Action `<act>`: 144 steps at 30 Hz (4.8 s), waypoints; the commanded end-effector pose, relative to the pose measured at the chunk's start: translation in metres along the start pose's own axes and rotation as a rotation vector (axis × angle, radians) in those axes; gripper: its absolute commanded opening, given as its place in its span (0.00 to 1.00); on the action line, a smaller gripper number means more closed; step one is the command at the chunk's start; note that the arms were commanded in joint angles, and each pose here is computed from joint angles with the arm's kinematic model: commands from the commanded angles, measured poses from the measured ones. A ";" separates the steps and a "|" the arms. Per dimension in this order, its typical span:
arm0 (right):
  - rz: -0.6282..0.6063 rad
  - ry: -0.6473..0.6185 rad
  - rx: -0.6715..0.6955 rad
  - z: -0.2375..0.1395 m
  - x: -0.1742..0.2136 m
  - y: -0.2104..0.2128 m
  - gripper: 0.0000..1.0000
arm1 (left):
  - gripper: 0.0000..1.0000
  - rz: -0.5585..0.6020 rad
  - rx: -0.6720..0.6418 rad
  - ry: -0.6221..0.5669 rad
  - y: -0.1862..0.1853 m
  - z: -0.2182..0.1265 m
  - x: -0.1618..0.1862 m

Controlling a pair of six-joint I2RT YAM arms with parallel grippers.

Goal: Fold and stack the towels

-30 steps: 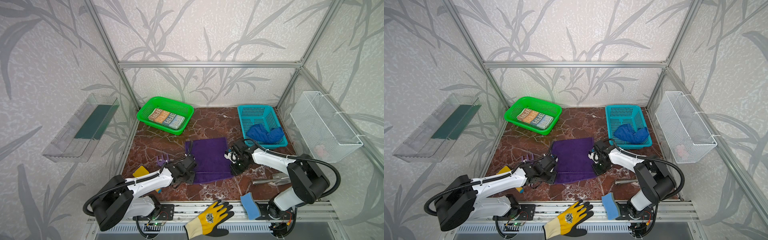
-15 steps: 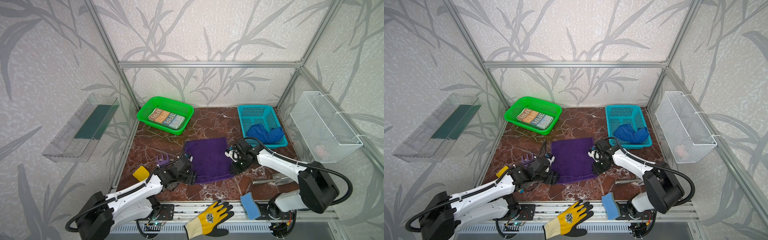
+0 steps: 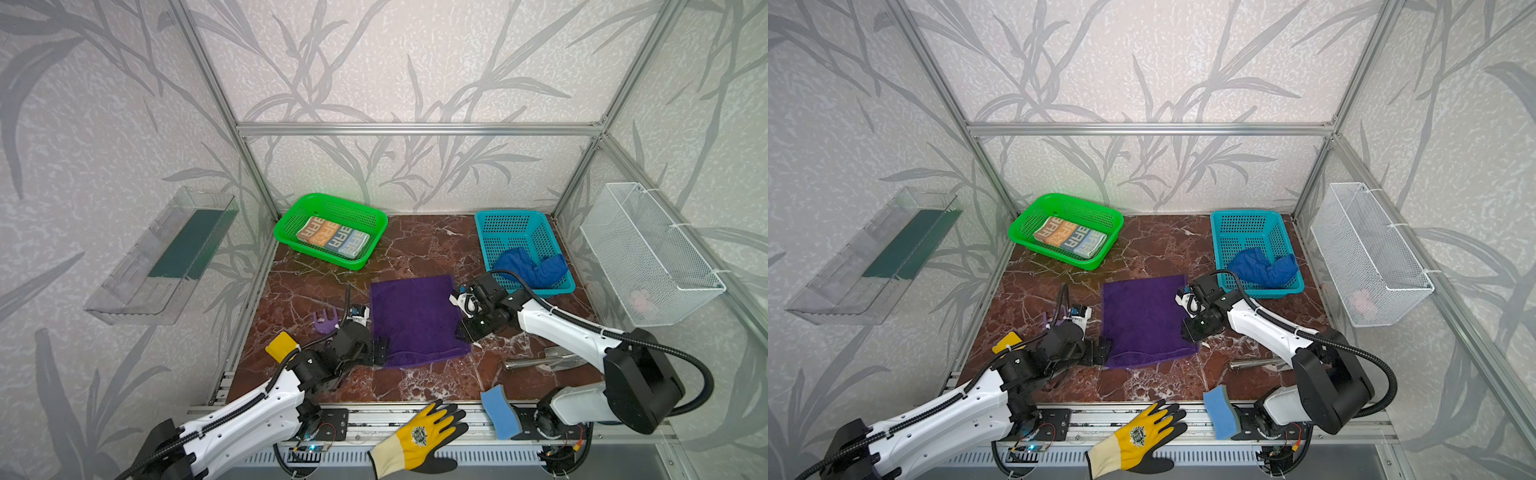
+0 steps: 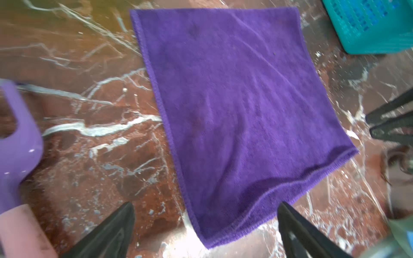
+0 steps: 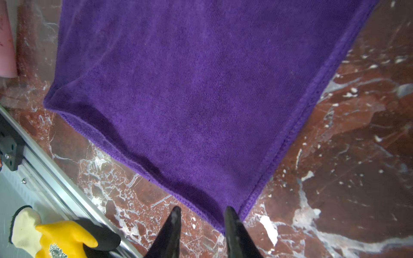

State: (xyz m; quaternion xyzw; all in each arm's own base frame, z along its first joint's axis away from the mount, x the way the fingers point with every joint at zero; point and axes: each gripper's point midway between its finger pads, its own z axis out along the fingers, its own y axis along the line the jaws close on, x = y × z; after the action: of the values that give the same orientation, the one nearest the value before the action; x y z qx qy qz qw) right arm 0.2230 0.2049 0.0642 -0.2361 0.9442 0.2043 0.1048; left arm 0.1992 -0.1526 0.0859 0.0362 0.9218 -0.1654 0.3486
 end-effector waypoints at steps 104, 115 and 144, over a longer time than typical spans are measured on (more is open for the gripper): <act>-0.615 0.061 0.505 0.027 -0.201 -0.157 0.00 | 0.47 0.424 -0.172 0.542 0.044 0.195 -0.139; -0.622 0.054 0.503 0.025 -0.199 -0.154 0.00 | 0.44 0.485 -0.120 0.521 0.036 0.205 -0.156; -0.645 0.055 0.532 0.010 -0.198 -0.145 0.00 | 0.45 0.497 -0.089 0.540 0.037 0.196 -0.162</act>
State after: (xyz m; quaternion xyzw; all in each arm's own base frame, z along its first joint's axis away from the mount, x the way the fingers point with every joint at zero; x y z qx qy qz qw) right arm 0.4698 0.1721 0.0362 -0.4893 0.8490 -0.0896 0.1782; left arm 0.4559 -0.1759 0.0265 0.2740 0.9534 -0.0089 0.1257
